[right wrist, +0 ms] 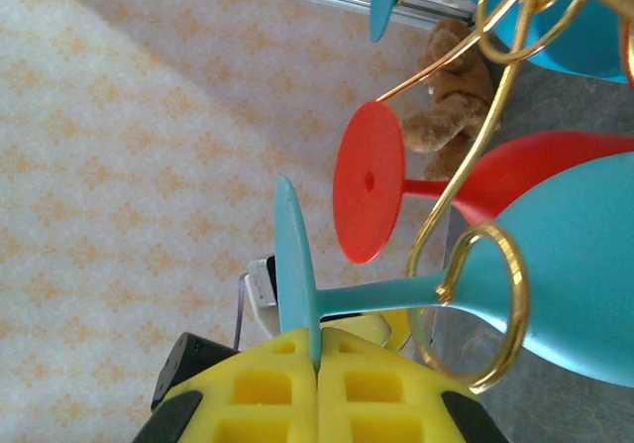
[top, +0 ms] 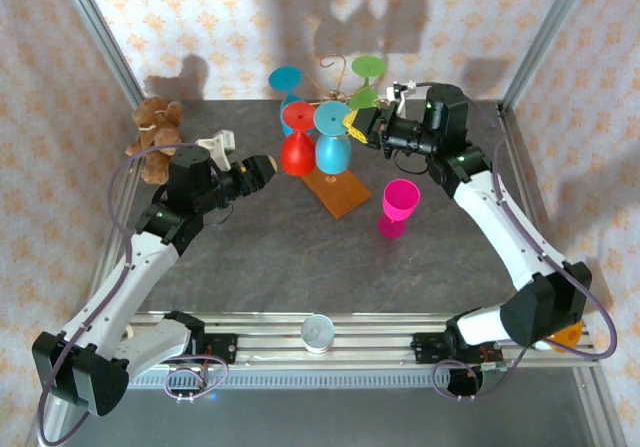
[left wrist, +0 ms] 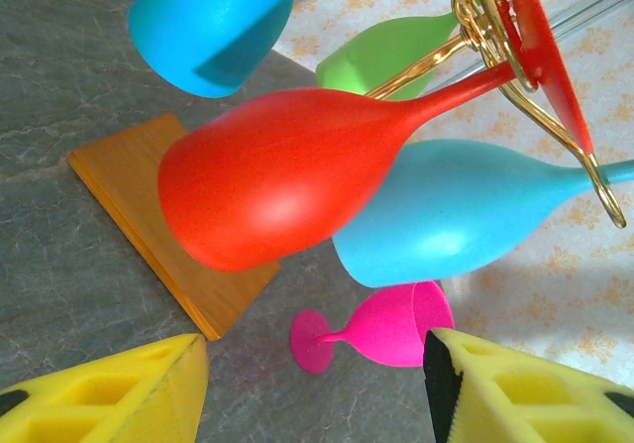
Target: Take the wine glass off the wine glass rack
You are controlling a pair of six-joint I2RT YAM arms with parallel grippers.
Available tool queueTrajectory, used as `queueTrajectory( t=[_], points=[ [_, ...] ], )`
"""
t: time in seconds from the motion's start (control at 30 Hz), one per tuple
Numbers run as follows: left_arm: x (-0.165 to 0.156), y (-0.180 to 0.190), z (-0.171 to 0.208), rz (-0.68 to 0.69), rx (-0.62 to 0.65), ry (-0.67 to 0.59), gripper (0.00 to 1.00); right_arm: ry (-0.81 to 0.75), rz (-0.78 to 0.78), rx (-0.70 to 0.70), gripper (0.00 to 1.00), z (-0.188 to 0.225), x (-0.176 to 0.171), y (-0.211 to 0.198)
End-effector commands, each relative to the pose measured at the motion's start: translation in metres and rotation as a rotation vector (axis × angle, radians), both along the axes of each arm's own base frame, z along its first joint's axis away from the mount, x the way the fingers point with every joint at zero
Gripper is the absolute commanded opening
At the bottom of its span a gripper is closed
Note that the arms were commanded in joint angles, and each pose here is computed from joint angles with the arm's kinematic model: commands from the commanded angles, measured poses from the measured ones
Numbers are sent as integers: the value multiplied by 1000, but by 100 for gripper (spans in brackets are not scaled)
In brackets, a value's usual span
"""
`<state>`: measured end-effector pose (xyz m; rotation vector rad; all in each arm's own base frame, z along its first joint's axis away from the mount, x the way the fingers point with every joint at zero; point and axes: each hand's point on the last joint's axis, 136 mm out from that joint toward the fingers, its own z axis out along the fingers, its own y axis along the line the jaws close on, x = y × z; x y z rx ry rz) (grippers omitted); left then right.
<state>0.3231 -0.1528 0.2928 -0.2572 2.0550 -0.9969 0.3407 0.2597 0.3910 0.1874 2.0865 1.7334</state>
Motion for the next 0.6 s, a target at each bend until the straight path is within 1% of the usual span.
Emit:
queueTrajectory(
  t=[0.0,0.57],
  points=[
    [1,5,21,26,-12,-65,60,-56,18,11,0,17,-2,2],
    [-1,6,20,29,-11,-66,60,-59,-110,-12,0,16,18,-8]
  ],
)
